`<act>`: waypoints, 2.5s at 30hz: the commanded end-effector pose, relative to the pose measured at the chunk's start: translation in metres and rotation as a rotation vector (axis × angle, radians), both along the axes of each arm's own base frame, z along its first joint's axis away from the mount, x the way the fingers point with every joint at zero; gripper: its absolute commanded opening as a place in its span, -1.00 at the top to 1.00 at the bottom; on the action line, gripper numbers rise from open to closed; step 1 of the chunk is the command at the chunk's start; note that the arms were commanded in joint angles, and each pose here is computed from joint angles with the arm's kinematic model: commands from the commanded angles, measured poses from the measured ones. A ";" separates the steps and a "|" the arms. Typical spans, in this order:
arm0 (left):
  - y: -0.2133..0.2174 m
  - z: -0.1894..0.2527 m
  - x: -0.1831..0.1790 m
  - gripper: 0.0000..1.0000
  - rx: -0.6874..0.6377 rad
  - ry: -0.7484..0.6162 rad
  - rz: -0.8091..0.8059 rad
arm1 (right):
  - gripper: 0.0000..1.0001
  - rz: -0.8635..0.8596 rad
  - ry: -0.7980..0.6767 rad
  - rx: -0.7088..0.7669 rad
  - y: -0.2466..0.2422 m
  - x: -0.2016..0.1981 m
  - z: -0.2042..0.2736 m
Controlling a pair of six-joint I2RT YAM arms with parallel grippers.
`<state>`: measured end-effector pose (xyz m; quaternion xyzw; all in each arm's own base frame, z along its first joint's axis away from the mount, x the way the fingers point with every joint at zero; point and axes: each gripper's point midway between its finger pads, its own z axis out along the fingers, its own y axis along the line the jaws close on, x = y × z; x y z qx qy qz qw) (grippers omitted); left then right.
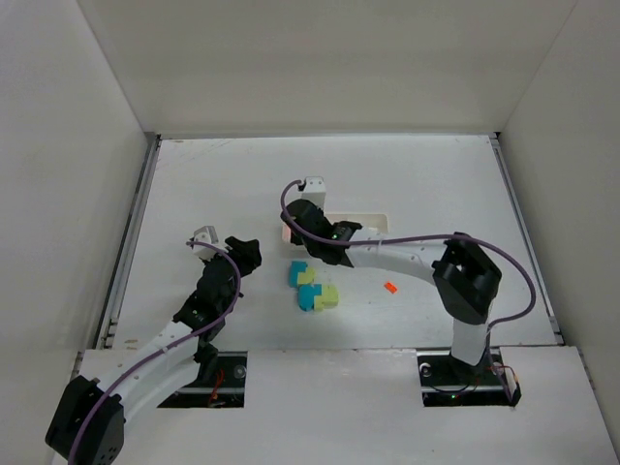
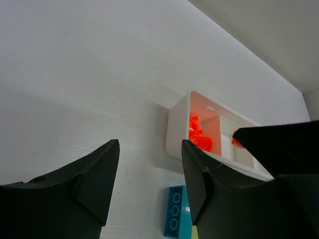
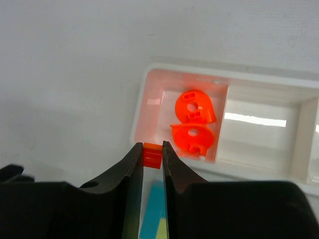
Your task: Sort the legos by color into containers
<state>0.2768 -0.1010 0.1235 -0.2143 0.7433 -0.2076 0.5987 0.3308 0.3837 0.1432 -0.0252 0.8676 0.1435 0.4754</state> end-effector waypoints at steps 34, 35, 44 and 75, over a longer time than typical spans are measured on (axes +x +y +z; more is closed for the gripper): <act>-0.005 0.008 0.001 -0.02 -0.009 -0.029 -0.013 | -0.23 -0.293 0.245 -0.117 -0.234 -0.083 -0.091; -0.005 0.007 0.001 -0.02 -0.007 -0.028 -0.013 | -0.22 -0.281 0.253 -0.134 -0.232 -0.081 -0.092; -0.004 0.008 0.001 -0.02 -0.008 -0.030 -0.008 | -0.11 -0.194 0.368 -0.142 -0.214 -0.090 -0.108; -0.004 0.008 0.001 -0.02 -0.009 -0.031 -0.010 | 0.71 -0.172 0.277 -0.227 -0.177 -0.094 -0.088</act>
